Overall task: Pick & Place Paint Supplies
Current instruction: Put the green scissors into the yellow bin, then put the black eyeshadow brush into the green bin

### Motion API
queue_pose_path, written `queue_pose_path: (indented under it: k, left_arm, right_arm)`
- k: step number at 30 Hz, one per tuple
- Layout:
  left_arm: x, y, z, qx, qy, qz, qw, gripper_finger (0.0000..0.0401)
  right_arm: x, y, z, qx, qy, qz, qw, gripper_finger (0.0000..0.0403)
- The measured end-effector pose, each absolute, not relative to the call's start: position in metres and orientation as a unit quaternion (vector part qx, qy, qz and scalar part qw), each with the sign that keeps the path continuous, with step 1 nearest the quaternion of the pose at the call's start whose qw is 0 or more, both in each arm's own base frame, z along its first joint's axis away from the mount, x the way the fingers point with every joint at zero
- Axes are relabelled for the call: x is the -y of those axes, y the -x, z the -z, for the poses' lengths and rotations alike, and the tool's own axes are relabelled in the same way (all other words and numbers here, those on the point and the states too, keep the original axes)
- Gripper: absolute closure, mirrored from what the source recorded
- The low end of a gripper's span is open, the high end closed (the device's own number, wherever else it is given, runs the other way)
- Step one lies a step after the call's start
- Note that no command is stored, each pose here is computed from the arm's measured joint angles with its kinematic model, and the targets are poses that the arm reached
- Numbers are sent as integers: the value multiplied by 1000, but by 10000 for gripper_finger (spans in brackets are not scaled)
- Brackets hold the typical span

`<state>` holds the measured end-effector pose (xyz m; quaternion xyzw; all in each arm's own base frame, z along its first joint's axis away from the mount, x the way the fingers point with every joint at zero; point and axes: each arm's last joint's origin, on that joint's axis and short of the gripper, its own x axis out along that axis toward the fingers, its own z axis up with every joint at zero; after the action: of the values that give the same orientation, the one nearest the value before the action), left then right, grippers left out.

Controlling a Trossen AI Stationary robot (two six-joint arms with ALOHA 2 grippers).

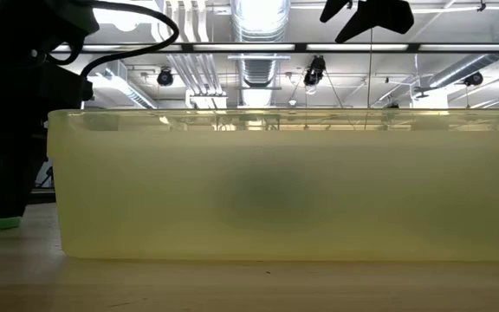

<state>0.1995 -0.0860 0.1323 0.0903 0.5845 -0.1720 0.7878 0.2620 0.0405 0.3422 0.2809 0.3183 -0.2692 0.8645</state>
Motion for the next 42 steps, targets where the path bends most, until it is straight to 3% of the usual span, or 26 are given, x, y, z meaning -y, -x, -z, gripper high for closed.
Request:
queue_pose_path:
  k: [21, 27, 35, 42]
  left_arm:
    - [85, -209, -142, -566, -102, 144, 805, 378]
    - [77, -217, -147, -562, -80, 122, 814, 346]
    - [66, -215, -159, -542, -82, 84, 832, 284]
    - [54, -207, -181, -507, -63, 28, 859, 275]
  right_arm:
    - [-39, -262, -342, -312, -285, 281, 861, 190]
    - [-37, -261, -341, -311, -289, 289, 858, 190]
    - [-33, -238, -327, -382, -314, 385, 779, 190]
    - [-29, -220, -303, -445, -359, 449, 687, 190]
